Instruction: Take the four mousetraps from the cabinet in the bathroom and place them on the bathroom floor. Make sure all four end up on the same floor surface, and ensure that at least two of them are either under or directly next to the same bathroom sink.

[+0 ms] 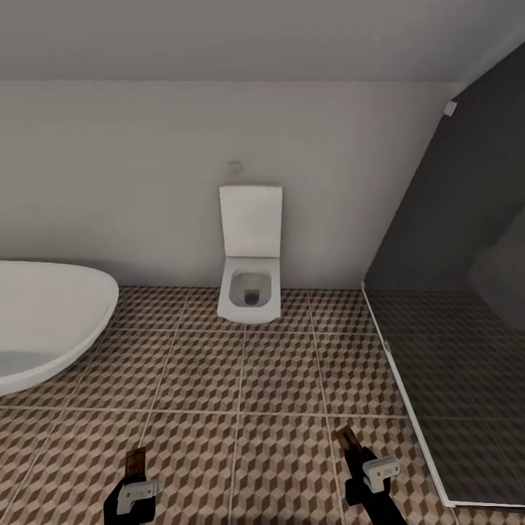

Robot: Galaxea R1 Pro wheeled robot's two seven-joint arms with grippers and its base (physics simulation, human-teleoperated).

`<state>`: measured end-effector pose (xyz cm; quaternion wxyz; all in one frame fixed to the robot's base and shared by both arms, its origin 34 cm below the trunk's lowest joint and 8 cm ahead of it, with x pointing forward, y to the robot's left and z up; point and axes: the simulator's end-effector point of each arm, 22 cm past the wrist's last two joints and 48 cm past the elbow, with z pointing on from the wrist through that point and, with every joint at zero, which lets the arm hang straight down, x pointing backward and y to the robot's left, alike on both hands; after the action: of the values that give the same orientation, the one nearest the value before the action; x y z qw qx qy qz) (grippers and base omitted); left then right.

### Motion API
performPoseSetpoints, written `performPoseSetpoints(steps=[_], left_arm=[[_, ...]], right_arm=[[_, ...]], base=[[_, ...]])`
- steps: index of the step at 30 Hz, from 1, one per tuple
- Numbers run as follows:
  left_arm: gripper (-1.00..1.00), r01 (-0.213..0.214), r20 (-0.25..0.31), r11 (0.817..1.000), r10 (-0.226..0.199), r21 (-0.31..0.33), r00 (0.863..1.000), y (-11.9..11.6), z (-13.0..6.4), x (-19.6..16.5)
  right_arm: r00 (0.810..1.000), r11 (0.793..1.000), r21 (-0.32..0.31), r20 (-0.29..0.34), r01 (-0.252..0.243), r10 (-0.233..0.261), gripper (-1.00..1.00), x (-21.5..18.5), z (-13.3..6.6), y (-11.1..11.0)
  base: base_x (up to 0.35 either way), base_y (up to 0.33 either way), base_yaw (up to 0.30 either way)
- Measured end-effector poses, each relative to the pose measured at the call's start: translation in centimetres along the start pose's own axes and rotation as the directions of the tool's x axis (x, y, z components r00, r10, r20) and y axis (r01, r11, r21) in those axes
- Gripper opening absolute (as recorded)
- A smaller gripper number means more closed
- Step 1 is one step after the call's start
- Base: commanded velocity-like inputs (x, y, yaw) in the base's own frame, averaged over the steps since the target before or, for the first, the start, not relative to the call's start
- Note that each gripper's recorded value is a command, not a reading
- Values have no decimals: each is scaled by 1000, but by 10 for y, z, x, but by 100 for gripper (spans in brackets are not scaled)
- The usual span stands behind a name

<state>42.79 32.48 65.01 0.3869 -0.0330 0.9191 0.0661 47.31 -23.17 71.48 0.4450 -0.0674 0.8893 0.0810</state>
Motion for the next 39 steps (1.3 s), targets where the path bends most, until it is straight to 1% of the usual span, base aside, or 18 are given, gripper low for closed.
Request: performPoseSetpoints(steps=[8, 13, 39], left_arm=[[-100, 0, 0, 1000, 0, 0, 1000, 0, 0, 0], [-100, 0, 1, 1000, 0, 0, 1000, 0, 0, 0], [-100, 0, 1, 1000, 0, 1, 1000, 0, 0, 0]], right_arm=[[1000, 1000, 0, 0, 0, 0, -100, 0, 0, 0], [1000, 1000, 0, 1, 1, -1, -100, 0, 0, 0], [1000, 1000, 1, 1, -1, 1, -100, 0, 0, 0]], base=[[9, 0, 0], [151, 0, 0], [322, 0, 0]])
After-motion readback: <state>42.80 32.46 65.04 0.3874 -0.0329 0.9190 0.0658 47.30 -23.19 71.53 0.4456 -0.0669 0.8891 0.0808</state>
